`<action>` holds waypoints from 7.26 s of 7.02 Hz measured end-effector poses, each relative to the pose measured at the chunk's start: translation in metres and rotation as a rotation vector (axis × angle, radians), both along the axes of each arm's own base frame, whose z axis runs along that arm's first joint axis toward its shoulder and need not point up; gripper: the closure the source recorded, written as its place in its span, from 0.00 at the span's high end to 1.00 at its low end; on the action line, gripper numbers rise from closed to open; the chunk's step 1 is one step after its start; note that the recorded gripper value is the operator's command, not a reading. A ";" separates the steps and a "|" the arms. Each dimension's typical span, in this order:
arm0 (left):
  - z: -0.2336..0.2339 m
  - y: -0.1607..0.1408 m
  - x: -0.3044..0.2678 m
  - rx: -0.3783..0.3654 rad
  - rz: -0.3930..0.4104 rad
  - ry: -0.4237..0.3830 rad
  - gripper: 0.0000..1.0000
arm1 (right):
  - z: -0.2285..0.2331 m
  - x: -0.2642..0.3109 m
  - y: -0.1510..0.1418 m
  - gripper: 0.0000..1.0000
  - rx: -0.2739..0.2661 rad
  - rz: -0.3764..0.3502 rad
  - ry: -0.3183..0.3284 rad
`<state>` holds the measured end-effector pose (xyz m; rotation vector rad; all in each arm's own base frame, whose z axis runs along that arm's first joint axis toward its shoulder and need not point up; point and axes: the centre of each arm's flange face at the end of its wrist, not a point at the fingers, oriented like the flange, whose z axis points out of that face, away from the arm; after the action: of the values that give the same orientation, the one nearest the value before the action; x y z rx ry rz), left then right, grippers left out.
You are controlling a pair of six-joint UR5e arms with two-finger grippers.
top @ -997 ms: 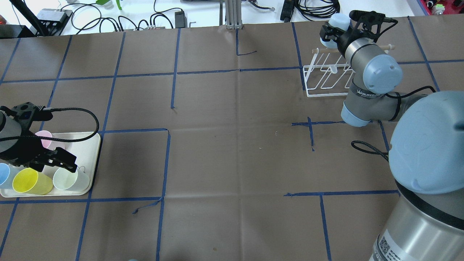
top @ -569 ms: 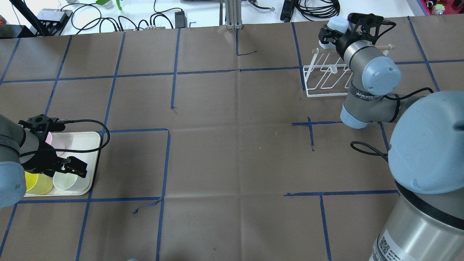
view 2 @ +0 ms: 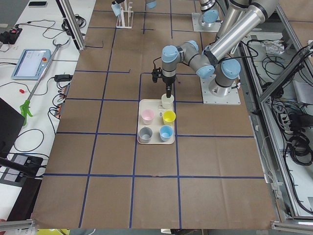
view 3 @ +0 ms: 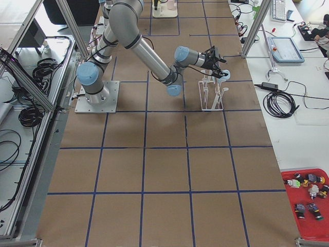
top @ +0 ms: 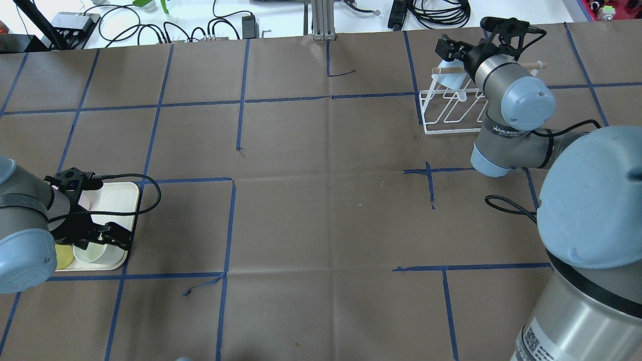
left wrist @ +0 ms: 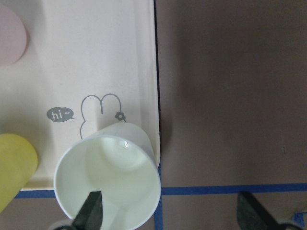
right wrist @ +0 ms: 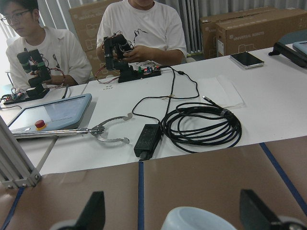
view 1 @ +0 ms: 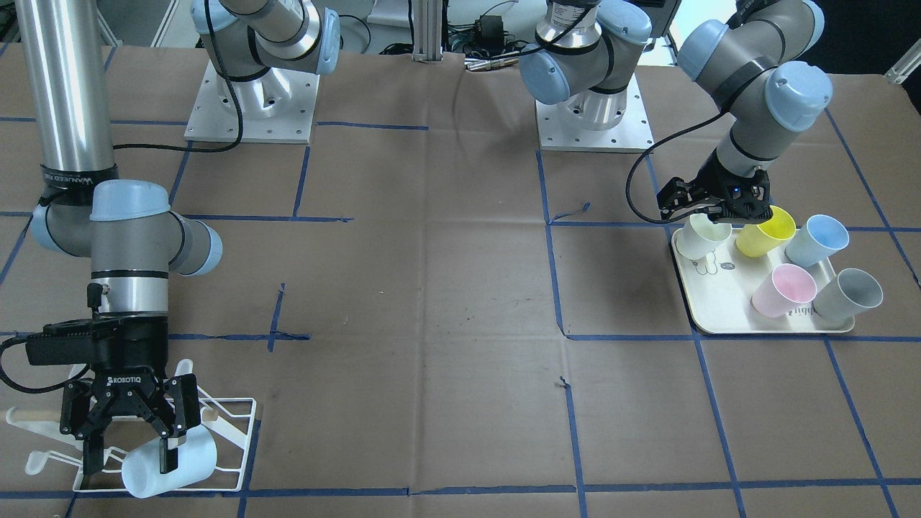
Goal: Transfer IKEA cup to right arm and place on rack
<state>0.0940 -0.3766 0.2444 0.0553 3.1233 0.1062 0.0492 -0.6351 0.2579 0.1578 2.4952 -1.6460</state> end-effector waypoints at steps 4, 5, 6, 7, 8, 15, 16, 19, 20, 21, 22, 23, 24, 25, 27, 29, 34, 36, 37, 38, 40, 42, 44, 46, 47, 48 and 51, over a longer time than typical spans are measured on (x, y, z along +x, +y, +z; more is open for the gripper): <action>-0.021 -0.006 0.009 0.009 0.007 0.002 0.44 | 0.037 0.003 -0.008 1.00 -0.078 0.005 0.007; -0.021 -0.007 0.009 0.012 0.007 0.001 0.01 | 0.052 0.006 -0.009 1.00 -0.105 0.010 0.010; -0.021 -0.006 0.011 0.024 0.008 -0.010 0.00 | 0.068 0.013 -0.006 1.00 -0.132 0.018 0.012; -0.022 -0.004 0.013 0.044 0.014 -0.030 0.00 | 0.084 0.020 -0.001 1.00 -0.150 0.026 0.015; -0.022 -0.003 0.014 0.056 0.018 -0.042 0.00 | 0.099 0.028 0.004 1.00 -0.160 0.037 0.016; 0.147 -0.079 0.030 0.040 -0.030 -0.051 0.00 | 0.122 0.158 0.043 1.00 -0.120 0.145 -0.321; 0.185 -0.090 0.029 0.043 -0.039 -0.048 0.00 | 0.120 0.175 0.048 1.00 -0.073 0.135 -0.424; 0.208 -0.131 0.023 -0.068 -0.059 0.108 0.00 | 0.111 0.210 0.062 1.00 0.052 0.086 -0.667; 0.204 -0.149 0.017 -0.161 -0.090 0.166 0.00 | 0.106 0.215 0.068 1.00 0.094 0.075 -0.740; 0.200 -0.167 0.007 -0.268 -0.132 0.217 0.00 | 0.100 0.219 0.074 1.00 0.148 0.069 -0.826; 0.195 -0.183 -0.004 -0.381 -0.174 0.272 0.00 | 0.095 0.222 0.079 1.00 0.199 0.054 -0.911; 0.185 -0.194 -0.016 -0.495 -0.214 0.332 0.00 | 0.092 0.225 0.083 1.00 0.233 0.043 -0.966; 0.168 -0.198 -0.030 -0.610 -0.257 0.379 0.00 | 0.090 0.227 0.085 1.00 0.257 0.039 -0.999; 0.148 -0.193 -0.045 -0.725 -0.307 0.408 0.00 | 0.088 0.229 0.088 1.00 0.275 0.032 -1.027; 0.131 -0.182 -0.090 -0.916 -0.445 0.477 0.00 | 0.085 0.231 0.092 1.00 0.294 0.019 -1.058; 0.111 -0.188 -0.151 -1.040 -0.613 0.527 0.00 | 0.085 0.231 0.095 1.00 0.315 0.001 -1.110; 0.088 -0.158 -0.240 -1.141 -0.561 0.632 0.00 | 0.083 0.231 0.096 1.00 0.327 -0.027 -1.196; 0.087 -0.147 -0.244 -1.175 -0.467 0.625 0.00 | 0.072 0.231 0.097 1.00 0.365 -0.090 -1.306; 0.088 -0.145 -0.248 -1.180 -0.461 0.625 0.00 | 0.057 0.230 0.100 1.00 0.393 -0.123 -1.316; 0.088 -0.144 -0.251 -1.181 -0.462 0.627 0.00 | 0.043 0.229 0.104 1.00 0.421 -0.146 -1.315; 0.088 -0.141 -0.258 -1.180 -0.475 0.634 0.00 | 0.041 0.231 0.103 1.00 0.426 -0.141 -1.318; 0.092 -0.138 -0.264 -1.181 -0.485 0.637 0.00 | 0.051 0.246 0.102 1.00 0.418 -0.098 -1.321; 0.094 -0.137 -0.264 -1.182 -0.482 0.629 0.00 | 0.056 0.259 0.106 1.00 0.414 -0.064 -1.328; 0.094 -0.137 -0.265 -1.182 -0.482 0.627 0.00 | 0.069 0.265 0.098 1.00 0.401 -0.051 -1.371; 0.094 -0.136 -0.265 -1.183 -0.482 0.627 0.00 | 0.071 0.272 0.094 1.00 0.402 -0.041 -1.380; 0.094 -0.136 -0.265 -1.183 -0.482 0.627 0.00 | 0.067 0.283 0.091 1.00 0.414 -0.030 -1.384; 0.094 -0.136 -0.265 -1.183 -0.482 0.626 0.01 | 0.066 0.306 0.084 1.00 0.429 -0.011 -1.404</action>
<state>-0.1712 -0.5129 0.3389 0.9146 2.9490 -1.9949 0.3547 -0.5516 0.3241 0.9583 1.5860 -0.4946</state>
